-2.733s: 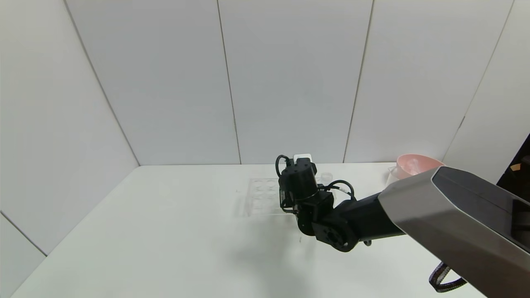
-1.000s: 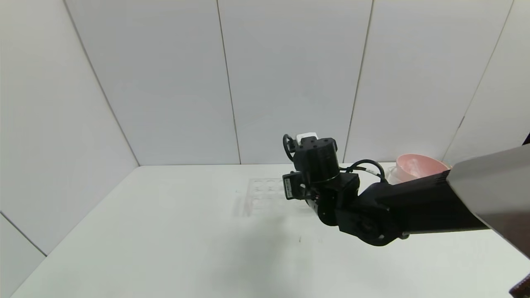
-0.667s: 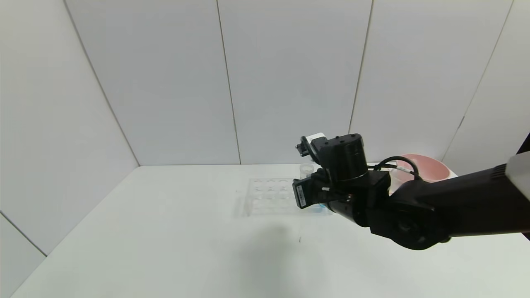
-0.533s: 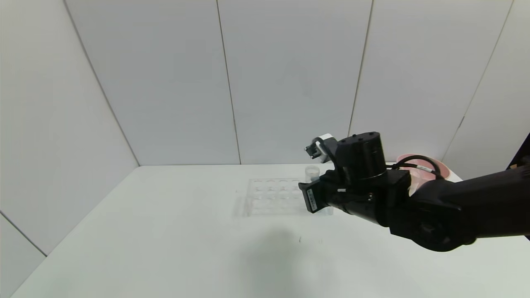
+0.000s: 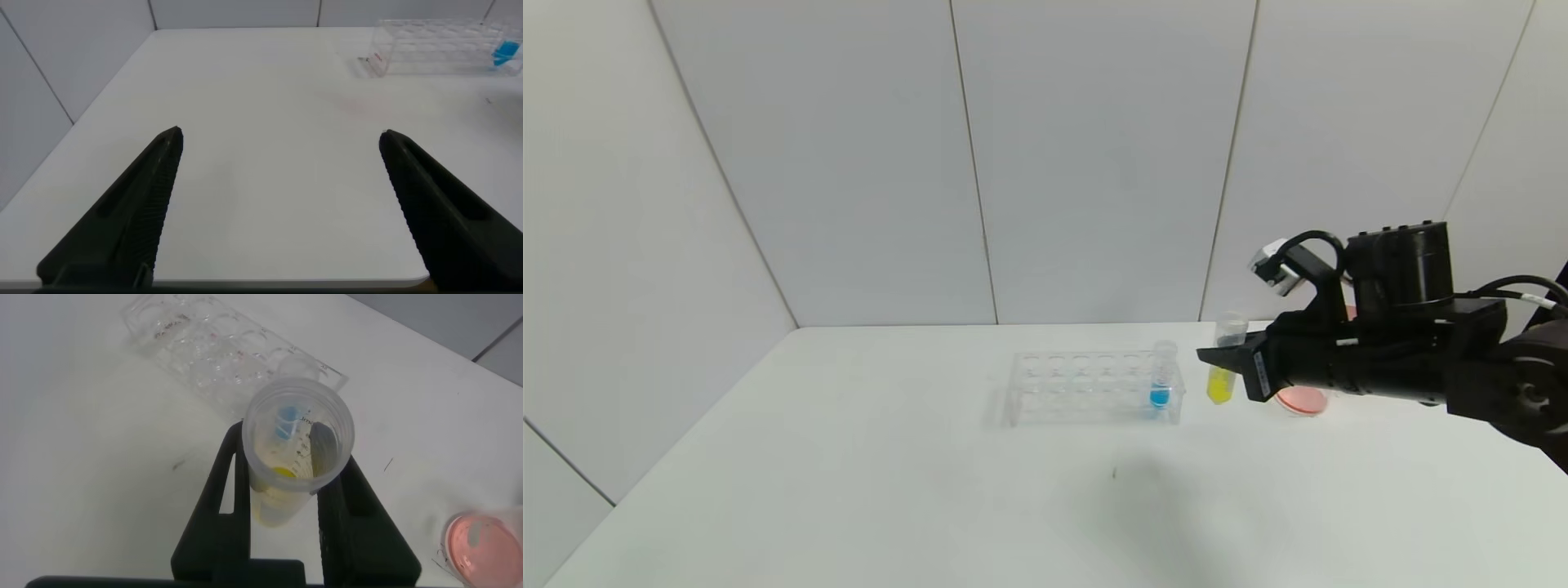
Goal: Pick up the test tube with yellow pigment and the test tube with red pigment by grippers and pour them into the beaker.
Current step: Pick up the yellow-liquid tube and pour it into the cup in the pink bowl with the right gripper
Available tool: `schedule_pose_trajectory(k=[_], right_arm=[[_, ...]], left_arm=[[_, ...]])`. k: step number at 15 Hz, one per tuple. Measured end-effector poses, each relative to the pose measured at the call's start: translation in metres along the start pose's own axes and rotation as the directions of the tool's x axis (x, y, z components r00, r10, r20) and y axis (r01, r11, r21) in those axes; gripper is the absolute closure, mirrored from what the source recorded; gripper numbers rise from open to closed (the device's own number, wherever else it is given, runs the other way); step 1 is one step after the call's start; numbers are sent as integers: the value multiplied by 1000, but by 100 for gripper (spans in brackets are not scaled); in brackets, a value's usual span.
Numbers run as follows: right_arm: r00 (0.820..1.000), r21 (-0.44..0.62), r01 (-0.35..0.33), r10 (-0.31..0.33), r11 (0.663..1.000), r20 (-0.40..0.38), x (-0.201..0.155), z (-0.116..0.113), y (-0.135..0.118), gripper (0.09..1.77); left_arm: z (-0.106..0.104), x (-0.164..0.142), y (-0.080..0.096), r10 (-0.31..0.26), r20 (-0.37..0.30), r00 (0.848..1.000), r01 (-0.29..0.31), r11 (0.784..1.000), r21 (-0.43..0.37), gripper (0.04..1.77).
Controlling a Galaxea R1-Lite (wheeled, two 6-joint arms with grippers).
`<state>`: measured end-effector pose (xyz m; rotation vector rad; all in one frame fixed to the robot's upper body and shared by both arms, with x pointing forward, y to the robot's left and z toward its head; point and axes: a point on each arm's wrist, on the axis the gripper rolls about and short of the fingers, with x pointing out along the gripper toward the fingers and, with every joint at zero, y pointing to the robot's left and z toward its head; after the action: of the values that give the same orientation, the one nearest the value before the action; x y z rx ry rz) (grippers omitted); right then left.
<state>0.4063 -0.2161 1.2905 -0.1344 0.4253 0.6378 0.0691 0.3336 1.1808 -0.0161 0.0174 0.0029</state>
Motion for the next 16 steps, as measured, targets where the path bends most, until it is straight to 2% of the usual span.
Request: schedule_pose_trajectory(k=[2,3,7,11,16], right_arm=[[998,18,-48,47,999,47,-14,4,-30,133],[996,18,-53,51,998,73,-23,5,-49,133],[990,-7,32,-30,999,141,-51,15,-118,133],[992,-6,-21,22,1000,123,-76,12,-161,133],[999,-119,-25,28,993,20,-101,4,-191,133]], left_arm=[[0,0,0,0,0,1000,0,1000,0,9],[0,0,0,0,0,1000,0,1000,0,9],[0,0,0,0,0,1000,0,1000,0,9],[0,0,0,0,0,1000,0,1000,0,9],[0,0,0,0,0,1000,0,1000,0,9]])
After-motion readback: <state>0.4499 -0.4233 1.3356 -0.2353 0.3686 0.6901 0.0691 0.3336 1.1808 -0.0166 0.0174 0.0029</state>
